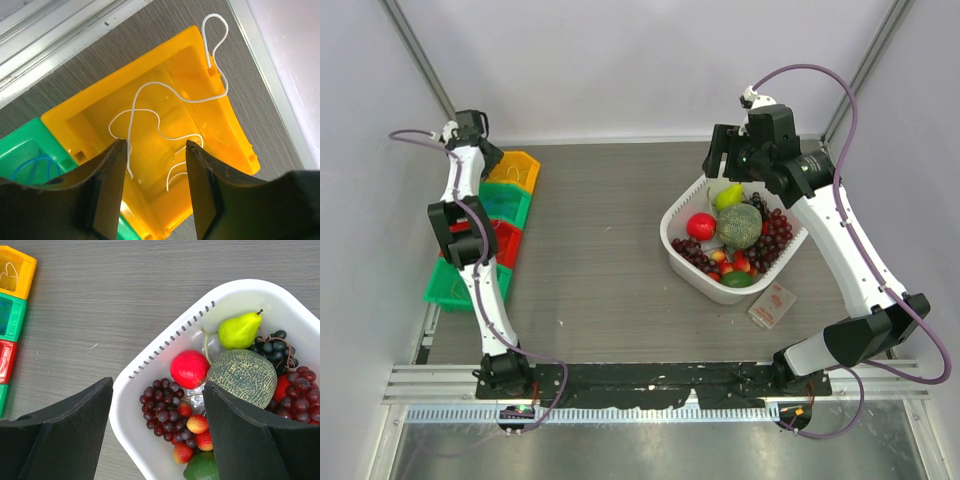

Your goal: Untangle the cables

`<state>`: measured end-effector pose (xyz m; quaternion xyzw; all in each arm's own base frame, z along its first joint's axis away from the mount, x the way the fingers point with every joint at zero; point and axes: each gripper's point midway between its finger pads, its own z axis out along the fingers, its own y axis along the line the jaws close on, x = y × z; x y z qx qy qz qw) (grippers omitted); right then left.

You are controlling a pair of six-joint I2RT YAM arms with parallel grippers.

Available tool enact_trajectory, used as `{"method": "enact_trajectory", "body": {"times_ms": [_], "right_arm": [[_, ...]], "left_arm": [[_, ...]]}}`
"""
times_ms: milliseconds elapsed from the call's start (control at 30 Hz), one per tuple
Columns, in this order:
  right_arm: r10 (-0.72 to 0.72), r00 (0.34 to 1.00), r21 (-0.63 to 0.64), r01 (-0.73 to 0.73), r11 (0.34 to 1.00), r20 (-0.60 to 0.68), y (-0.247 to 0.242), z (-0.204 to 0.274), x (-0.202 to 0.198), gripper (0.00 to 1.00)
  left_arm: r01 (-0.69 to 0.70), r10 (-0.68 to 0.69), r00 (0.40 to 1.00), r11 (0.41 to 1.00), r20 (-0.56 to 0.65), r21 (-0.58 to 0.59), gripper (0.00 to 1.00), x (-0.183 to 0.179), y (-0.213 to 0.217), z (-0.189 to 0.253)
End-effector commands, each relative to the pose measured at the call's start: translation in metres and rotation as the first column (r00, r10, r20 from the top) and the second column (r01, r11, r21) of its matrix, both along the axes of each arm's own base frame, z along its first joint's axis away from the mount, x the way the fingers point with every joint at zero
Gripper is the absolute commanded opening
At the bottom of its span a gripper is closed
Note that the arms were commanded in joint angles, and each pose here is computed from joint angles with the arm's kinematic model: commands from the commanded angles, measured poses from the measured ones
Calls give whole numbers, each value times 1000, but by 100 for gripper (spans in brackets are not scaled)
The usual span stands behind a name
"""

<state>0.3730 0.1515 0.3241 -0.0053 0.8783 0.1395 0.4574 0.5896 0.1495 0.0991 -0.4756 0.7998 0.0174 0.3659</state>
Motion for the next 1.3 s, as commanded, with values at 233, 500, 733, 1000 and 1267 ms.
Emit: {"method": "enact_trajectory", "body": {"times_ms": [233,500,733,1000,1267], "right_arm": [[55,995,107,-63,992,80,8,30,-21,78],[129,989,147,-139,979,73,22,23,-51,78],[181,980,136,-191,972,84,32,21,-73,78],[203,975,128,-213,969,88,36,22,-80,78],[183,980,121,-192,974,82,34,20,-75,78]], "left_arm": [[49,-66,993,985,97,168,64,-56,4,137],[109,-104,994,986,-44,124,73,-146,-11,109],[128,-134,988,989,-81,-80,86,-203,-25,66],[212,-222,975,956,-28,-205,82,-184,-38,41],[197,-203,979,957,-10,-214,54,-159,-30,36]]}}
